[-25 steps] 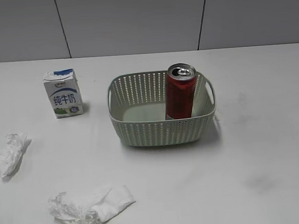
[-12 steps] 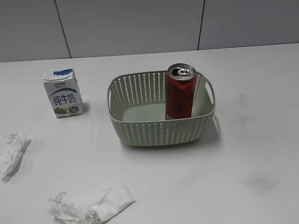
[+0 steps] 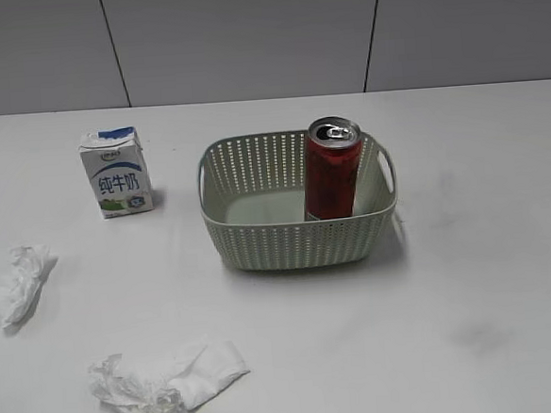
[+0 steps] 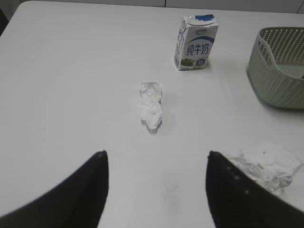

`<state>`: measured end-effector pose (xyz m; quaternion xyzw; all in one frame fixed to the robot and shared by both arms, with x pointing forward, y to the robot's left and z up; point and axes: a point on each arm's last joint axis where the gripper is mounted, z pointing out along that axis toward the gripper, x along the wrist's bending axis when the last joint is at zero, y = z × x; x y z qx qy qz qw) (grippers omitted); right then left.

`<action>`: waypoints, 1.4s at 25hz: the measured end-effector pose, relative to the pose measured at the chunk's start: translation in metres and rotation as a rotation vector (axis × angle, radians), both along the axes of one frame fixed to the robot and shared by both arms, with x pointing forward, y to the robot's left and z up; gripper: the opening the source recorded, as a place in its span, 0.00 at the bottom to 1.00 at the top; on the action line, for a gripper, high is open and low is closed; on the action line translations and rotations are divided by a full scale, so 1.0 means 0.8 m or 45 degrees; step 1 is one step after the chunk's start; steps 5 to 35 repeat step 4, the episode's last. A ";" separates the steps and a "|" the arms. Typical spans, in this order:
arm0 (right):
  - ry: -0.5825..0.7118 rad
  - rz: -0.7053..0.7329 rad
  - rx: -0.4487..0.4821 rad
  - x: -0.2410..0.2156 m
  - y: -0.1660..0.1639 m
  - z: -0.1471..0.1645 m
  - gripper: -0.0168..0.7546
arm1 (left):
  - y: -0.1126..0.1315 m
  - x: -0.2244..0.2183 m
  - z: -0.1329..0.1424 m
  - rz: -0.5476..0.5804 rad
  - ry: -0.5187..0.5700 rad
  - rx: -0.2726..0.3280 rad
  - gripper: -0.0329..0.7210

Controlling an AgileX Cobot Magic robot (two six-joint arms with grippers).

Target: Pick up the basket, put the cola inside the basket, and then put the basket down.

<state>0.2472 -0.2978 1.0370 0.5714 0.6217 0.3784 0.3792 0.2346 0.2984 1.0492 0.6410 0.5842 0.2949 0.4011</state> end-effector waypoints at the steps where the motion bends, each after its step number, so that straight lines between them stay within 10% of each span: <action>1: 0.000 0.000 0.000 0.000 0.000 0.000 0.78 | 0.000 0.000 0.000 0.000 0.000 0.000 0.70; 35: 0.000 0.000 0.000 0.000 0.000 0.000 0.78 | 0.000 0.000 0.000 0.000 0.000 0.000 0.70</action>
